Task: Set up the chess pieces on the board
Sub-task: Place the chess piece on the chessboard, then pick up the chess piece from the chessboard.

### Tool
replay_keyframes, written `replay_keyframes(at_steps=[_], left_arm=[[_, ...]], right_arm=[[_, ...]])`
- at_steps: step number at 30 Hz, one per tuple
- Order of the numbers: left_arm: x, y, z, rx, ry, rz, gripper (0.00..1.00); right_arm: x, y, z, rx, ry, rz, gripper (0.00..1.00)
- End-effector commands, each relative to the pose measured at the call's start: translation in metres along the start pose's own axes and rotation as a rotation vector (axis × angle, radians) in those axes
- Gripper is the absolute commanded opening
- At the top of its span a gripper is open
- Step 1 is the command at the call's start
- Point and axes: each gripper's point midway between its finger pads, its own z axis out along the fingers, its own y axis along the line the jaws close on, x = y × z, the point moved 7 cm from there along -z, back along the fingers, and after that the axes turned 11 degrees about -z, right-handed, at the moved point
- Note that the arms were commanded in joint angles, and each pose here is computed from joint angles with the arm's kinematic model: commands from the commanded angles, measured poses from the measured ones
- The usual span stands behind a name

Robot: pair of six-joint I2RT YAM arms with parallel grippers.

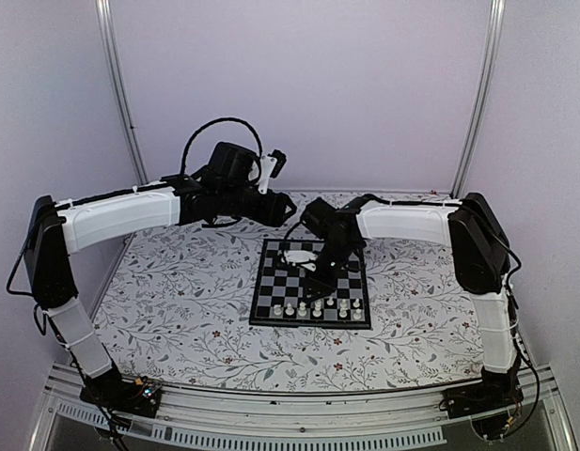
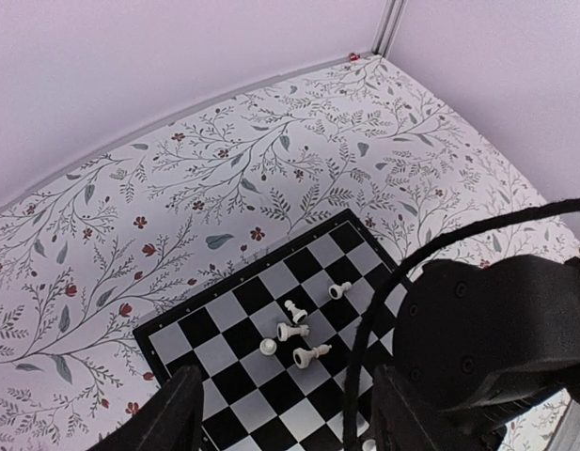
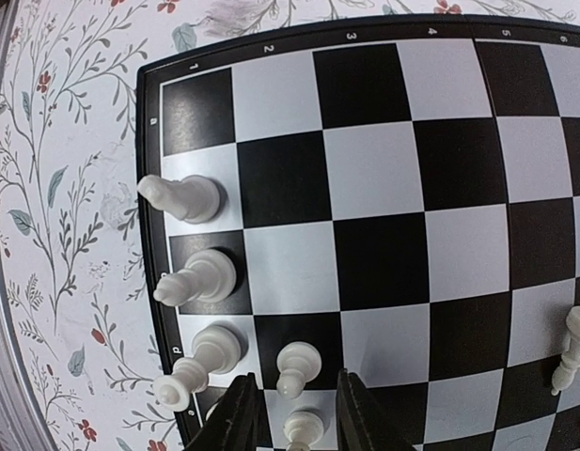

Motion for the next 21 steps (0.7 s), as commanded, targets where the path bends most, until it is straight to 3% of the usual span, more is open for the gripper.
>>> replay_keyframes(at_steps=[1, 8, 15, 21], left_arm=[[-0.012, 0.001, -0.005, -0.008, -0.029, 0.009, 0.63], [-0.012, 0.002, -0.005, -0.012, -0.033, 0.007, 0.63], [-0.012, 0.002, -0.005, -0.012, -0.032, 0.007, 0.63], [-0.012, 0.002, -0.005, -0.012, -0.031, 0.008, 0.63]], right_arm=[[-0.015, -0.005, -0.044, 0.059, -0.071, -0.025, 0.31], [0.004, -0.043, -0.067, 0.171, -0.096, 0.051, 0.3], [0.021, -0.069, -0.047, 0.246, -0.041, 0.087, 0.27], [0.024, -0.083, -0.028, 0.261, -0.017, 0.098, 0.31]])
